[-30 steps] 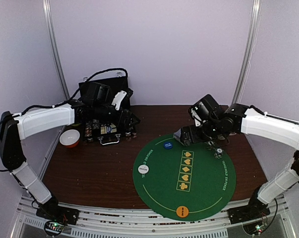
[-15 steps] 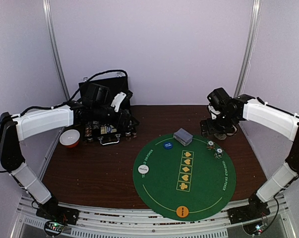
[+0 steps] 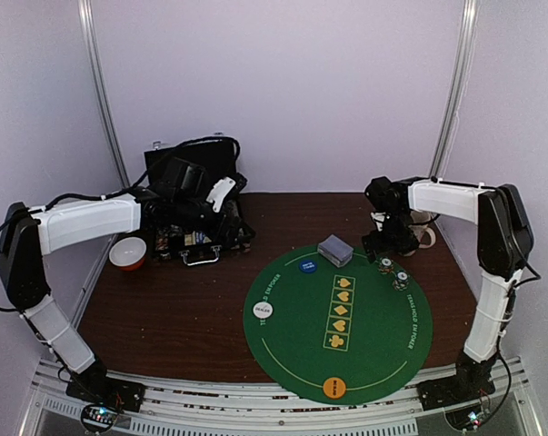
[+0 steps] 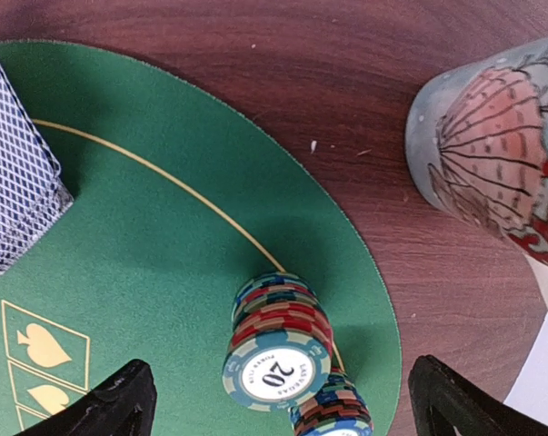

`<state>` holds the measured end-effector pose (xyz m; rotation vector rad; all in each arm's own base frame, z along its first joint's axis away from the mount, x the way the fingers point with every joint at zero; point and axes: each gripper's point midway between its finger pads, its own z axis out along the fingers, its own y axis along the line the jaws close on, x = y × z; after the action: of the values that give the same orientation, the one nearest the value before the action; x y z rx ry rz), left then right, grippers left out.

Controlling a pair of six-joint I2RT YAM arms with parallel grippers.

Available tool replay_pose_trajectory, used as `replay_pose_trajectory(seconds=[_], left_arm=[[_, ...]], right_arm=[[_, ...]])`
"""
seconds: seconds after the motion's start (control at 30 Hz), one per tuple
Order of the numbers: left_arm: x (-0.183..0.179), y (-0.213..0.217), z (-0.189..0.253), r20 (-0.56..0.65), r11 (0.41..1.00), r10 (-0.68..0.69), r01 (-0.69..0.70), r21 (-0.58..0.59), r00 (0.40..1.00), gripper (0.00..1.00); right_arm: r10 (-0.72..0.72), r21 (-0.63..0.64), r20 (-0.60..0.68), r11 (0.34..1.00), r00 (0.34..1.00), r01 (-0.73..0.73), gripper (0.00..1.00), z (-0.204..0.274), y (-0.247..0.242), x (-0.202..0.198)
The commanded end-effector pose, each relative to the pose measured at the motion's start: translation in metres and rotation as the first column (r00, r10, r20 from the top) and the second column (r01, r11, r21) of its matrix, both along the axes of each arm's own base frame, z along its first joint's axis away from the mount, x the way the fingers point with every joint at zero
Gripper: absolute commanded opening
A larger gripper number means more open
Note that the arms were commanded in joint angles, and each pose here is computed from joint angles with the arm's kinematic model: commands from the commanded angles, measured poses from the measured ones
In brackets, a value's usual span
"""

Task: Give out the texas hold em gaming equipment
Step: Pick up the pile of poker chips from the pile of poker chips.

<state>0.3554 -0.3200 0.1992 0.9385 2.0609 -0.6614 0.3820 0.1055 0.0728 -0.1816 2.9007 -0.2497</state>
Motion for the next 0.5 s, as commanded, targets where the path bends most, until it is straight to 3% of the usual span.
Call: replay_pose_trajectory(seconds=[0.0,0.23,0.47], left_arm=[[0.007,-0.001,-0.002,0.014,1.000,-0.005,0.005,0.018,1.000,0.88],[0.011,0.001,-0.008,0.003,1.000,0.003,-0.003,0.027,1.000,0.87],[0.016,0.005,-0.009,-0.001,1.000,0.016,-0.016,0.025,1.000,0.87]], right_arm=[[0.038,0.018,-0.074,0.999,0.997,-0.037,1.00,-0.015,0.000,-0.004],[0.061,0.033,-0.143,0.998,0.988,-0.057,0.81,-0.035,-0.002,0.001],[0.071,0.008,-0.190,0.997,0.979,-0.071,0.75,-0.047,-0.008,-0.009]])
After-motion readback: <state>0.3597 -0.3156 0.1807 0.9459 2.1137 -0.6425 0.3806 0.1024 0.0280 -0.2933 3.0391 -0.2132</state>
